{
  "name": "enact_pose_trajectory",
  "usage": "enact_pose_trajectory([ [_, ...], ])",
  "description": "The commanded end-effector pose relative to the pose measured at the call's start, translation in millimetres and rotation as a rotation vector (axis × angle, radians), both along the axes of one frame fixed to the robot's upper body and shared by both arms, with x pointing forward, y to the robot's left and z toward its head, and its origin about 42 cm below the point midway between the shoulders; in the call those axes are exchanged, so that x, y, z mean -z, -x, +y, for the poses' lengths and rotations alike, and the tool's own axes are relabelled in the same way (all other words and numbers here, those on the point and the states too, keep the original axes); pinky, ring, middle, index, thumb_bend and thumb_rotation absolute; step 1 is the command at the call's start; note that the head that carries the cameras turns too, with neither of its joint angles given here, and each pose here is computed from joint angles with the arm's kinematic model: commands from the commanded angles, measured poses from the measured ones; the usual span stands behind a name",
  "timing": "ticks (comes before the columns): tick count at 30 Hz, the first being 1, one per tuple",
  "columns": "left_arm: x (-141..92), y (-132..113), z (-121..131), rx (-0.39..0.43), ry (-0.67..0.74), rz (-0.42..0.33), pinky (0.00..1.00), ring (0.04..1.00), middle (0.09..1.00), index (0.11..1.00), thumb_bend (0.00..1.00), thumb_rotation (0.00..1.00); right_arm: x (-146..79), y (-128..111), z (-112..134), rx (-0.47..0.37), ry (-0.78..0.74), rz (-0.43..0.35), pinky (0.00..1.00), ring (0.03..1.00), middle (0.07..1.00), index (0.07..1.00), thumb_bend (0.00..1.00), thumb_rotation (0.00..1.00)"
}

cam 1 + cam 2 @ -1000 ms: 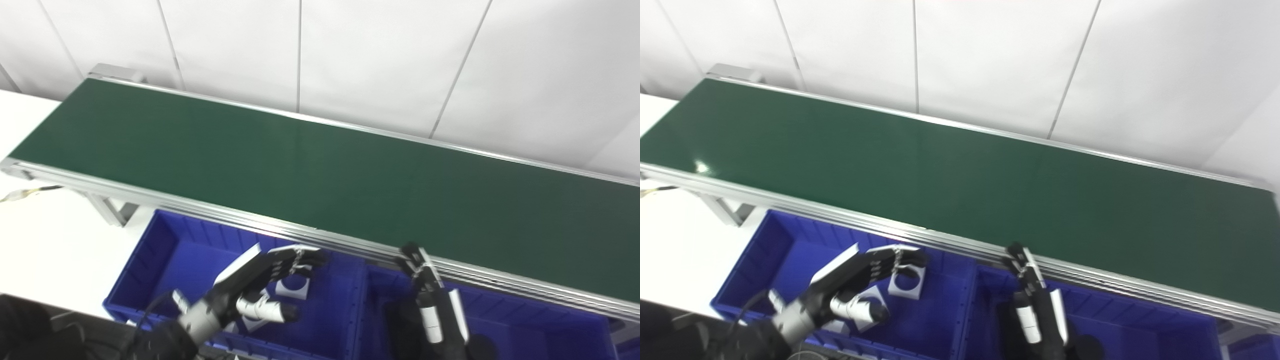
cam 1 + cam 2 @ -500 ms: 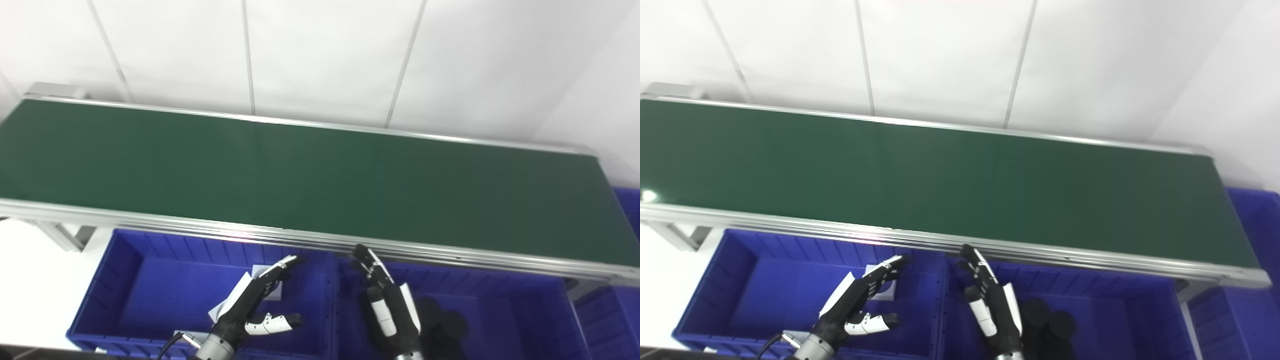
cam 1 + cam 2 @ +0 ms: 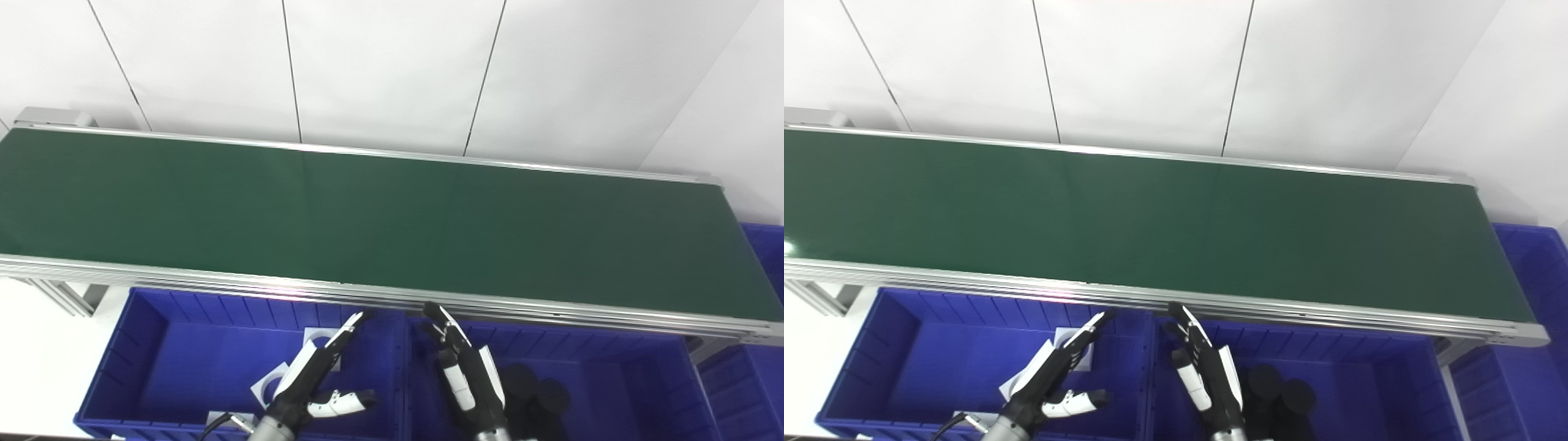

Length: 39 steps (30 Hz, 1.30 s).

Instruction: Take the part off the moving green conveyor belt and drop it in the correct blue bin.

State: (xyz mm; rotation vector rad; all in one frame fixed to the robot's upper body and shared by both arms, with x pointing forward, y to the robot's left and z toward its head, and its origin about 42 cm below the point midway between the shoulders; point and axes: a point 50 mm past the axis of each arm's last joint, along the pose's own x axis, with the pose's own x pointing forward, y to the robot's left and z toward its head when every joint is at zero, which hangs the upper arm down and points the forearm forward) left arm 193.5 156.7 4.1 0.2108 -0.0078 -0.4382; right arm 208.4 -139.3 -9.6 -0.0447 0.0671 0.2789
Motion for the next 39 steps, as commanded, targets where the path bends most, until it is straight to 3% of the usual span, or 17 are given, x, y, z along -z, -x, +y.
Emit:
enact_pose_trajectory([
  [1,-10,-10,-11,0.002,0.034,-0.068,0.96,1.000,1.000,0.930,0.91,0.77,-10,-7,-3,0.000,-0.024,-0.058,0.95,0.890,0.928,0.937,0.79,0.99],
  [6,-14,-12,-24,-0.014,0.059,-0.083,0.95,1.000,1.000,0.926,0.92,0.81,-10,-8,-14,0.005,-0.032,-0.057,0.97,0.892,0.927,0.945,0.81,1.00],
  [19,-16,-16,-23,-0.139,0.077,-0.107,0.96,0.990,0.978,0.888,0.86,1.00,-7,-11,-33,-0.010,-0.021,-0.043,0.99,0.896,0.931,0.949,0.77,1.00],
  [27,-21,-10,-24,-0.169,0.193,-0.062,0.95,0.965,0.942,0.850,0.83,1.00,-8,-10,-34,-0.011,-0.006,-0.051,0.97,0.903,0.938,0.946,0.78,1.00],
  [39,-24,-6,-11,-0.146,0.317,-0.018,0.96,0.967,0.947,0.867,0.89,1.00,-20,-17,-23,-0.002,-0.015,-0.102,0.92,0.888,0.923,0.927,0.79,0.96],
])
